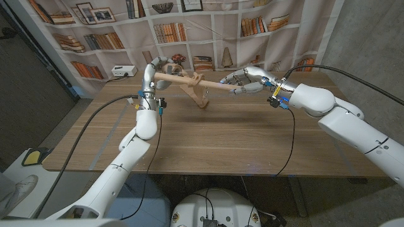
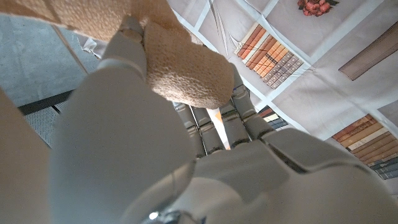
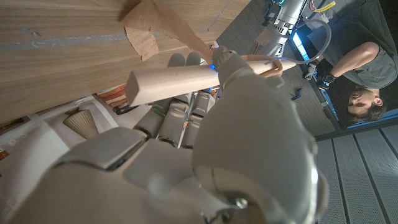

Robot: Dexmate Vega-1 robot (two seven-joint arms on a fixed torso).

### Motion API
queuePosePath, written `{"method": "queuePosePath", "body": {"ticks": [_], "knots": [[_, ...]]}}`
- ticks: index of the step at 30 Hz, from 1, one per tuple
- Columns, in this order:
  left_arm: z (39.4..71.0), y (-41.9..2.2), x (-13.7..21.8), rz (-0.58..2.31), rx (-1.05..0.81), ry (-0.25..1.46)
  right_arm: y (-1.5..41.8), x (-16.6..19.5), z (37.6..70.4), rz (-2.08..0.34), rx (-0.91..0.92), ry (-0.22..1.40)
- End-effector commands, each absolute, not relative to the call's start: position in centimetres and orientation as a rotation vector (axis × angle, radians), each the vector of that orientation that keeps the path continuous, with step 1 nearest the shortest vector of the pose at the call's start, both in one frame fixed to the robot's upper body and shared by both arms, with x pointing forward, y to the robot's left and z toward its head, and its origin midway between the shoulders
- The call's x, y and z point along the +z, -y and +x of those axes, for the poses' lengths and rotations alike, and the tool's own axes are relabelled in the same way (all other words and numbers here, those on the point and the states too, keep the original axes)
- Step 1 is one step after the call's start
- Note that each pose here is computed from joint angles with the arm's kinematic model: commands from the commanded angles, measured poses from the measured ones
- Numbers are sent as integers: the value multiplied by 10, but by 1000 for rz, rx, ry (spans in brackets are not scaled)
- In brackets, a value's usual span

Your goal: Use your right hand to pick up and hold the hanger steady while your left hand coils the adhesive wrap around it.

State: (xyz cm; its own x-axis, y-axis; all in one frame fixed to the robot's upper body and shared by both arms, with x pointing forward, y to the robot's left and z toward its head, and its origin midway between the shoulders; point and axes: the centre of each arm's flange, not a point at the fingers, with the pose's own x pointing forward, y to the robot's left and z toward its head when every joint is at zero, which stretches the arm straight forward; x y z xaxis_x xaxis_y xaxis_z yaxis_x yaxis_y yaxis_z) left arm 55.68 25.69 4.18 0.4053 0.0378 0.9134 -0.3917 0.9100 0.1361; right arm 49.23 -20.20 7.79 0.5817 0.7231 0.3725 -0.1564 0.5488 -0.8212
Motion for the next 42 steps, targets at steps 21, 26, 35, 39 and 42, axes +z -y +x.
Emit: {"method": "queuePosePath", "body": {"ticks": [21, 26, 35, 39, 42], "knots": [[557, -274, 56, 448, 276, 1147, 250, 85, 492, -842, 611, 727], [556, -275, 58, 455, 272, 1156, 247, 84, 491, -866, 622, 723], [557, -272, 58, 457, 256, 1164, 232, 80, 493, -944, 657, 700], [557, -269, 58, 451, 245, 1169, 227, 79, 494, -963, 660, 699], [555, -267, 57, 445, 238, 1173, 225, 78, 494, -976, 652, 698]]}}
